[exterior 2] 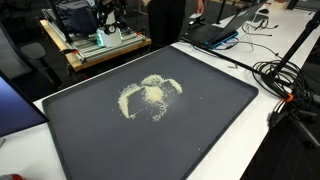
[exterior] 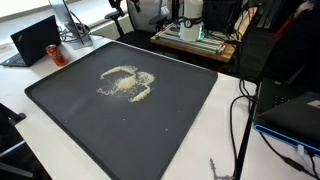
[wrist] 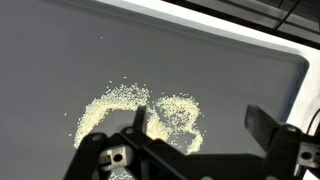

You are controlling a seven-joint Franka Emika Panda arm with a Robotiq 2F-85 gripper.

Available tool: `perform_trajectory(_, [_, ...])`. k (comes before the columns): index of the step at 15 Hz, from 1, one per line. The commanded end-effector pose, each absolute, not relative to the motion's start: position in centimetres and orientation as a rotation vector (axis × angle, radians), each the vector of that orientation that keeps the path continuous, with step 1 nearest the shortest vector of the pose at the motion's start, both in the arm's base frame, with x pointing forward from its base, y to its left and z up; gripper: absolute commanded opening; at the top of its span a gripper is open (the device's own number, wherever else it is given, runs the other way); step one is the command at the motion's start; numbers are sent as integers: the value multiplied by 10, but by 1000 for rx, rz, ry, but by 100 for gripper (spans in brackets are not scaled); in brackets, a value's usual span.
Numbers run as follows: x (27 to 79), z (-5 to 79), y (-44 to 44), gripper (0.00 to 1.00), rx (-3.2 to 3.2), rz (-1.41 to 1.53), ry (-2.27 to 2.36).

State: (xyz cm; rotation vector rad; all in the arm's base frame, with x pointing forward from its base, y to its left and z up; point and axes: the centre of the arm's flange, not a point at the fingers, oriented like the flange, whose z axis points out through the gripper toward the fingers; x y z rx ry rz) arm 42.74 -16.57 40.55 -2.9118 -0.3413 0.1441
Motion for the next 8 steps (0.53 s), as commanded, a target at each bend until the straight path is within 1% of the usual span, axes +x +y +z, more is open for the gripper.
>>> perform_trajectory(1, [427,407,-159,100,-2908,130,-362])
perform_trajectory(8, [404,426,-66,100,-2777,94,-638])
